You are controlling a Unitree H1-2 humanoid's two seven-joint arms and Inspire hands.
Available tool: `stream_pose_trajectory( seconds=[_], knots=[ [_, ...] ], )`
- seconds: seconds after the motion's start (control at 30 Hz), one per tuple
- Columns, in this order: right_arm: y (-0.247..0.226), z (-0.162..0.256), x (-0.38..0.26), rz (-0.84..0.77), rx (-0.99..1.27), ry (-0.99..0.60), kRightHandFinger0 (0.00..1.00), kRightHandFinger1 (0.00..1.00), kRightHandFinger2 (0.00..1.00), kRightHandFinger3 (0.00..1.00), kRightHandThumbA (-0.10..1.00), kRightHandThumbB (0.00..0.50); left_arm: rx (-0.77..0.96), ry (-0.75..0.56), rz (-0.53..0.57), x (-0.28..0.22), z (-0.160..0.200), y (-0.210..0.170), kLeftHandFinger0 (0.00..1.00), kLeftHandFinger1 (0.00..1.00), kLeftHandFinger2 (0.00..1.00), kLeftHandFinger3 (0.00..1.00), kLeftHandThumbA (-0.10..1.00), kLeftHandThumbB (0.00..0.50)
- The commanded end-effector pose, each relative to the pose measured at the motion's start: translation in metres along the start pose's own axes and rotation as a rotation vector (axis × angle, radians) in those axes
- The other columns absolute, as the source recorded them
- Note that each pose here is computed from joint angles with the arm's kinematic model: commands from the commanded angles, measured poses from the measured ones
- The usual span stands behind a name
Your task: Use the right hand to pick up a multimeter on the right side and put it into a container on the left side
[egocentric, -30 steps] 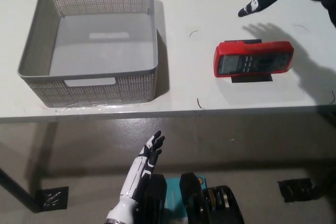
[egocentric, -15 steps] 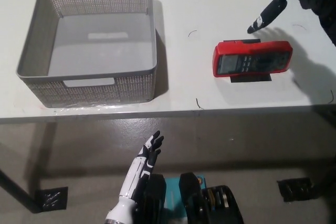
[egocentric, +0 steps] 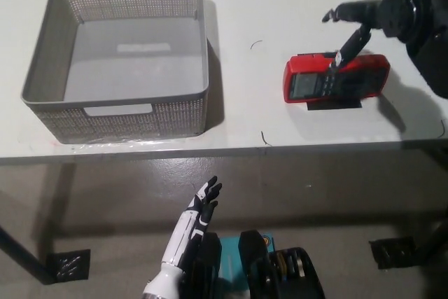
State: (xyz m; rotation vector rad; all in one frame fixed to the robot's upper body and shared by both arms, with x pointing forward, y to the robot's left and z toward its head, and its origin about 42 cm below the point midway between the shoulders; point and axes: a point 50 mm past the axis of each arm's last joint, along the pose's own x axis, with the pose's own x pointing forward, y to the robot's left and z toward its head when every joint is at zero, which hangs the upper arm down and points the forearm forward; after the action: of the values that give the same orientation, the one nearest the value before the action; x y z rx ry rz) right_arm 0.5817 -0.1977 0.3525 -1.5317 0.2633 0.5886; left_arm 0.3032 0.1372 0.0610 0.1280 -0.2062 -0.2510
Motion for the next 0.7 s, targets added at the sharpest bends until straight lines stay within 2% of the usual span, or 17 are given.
stream_pose_trajectory(
  seconds=[0.0,0.1,0.33,0.4,0.5,0.57,0.6,0.63,0.67],
  knots=[
    [-0.006,0.008,0.002,-0.047,-0.041,-0.033,1.0,1.0,1.0,1.0,0.97,0.5,0.02,-0.057,0.002,0.0,0.007,0.002,1.0,1.0,1.0,1.0,1.0,0.419],
    [0.015,0.009,0.015,0.009,-0.024,-0.025,1.0,1.0,1.0,1.0,0.94,0.5,0.025,-0.054,-0.003,-0.002,0.006,0.002,1.0,1.0,1.0,1.0,1.0,0.424],
    [0.068,0.008,0.04,0.11,0.002,0.009,1.0,1.0,1.0,1.0,0.95,0.5,0.03,-0.051,-0.016,-0.006,0.005,0.0,1.0,1.0,1.0,1.0,1.0,0.415],
    [0.087,0.008,0.048,0.128,0.052,0.036,1.0,1.0,1.0,1.0,0.87,0.493,0.031,-0.052,-0.021,-0.006,0.005,0.001,1.0,1.0,1.0,1.0,1.0,0.412],
    [0.113,0.009,0.056,0.144,0.0,0.111,1.0,1.0,1.0,1.0,0.95,0.5,0.027,-0.053,-0.022,-0.006,0.005,0.002,1.0,1.0,1.0,1.0,1.0,0.435],
    [0.12,0.009,0.058,0.148,0.007,0.12,1.0,1.0,1.0,1.0,0.92,0.5,0.027,-0.052,-0.025,-0.006,0.005,0.002,1.0,1.0,1.0,1.0,1.0,0.438],
    [0.126,0.01,0.06,0.14,-0.032,0.117,1.0,1.0,1.0,1.0,0.81,0.474,0.028,-0.053,-0.025,-0.006,0.005,0.003,1.0,1.0,1.0,1.0,1.0,0.437],
    [0.128,0.01,0.061,0.127,-0.05,0.118,1.0,1.0,1.0,1.0,0.78,0.477,0.028,-0.053,-0.027,-0.006,0.005,0.003,1.0,1.0,1.0,1.0,1.0,0.437],
    [0.131,0.009,0.061,0.089,-0.059,0.124,1.0,1.0,1.0,1.0,0.68,0.479,0.029,-0.054,-0.03,-0.005,0.005,0.002,1.0,1.0,1.0,1.0,1.0,0.437]
  ],
)
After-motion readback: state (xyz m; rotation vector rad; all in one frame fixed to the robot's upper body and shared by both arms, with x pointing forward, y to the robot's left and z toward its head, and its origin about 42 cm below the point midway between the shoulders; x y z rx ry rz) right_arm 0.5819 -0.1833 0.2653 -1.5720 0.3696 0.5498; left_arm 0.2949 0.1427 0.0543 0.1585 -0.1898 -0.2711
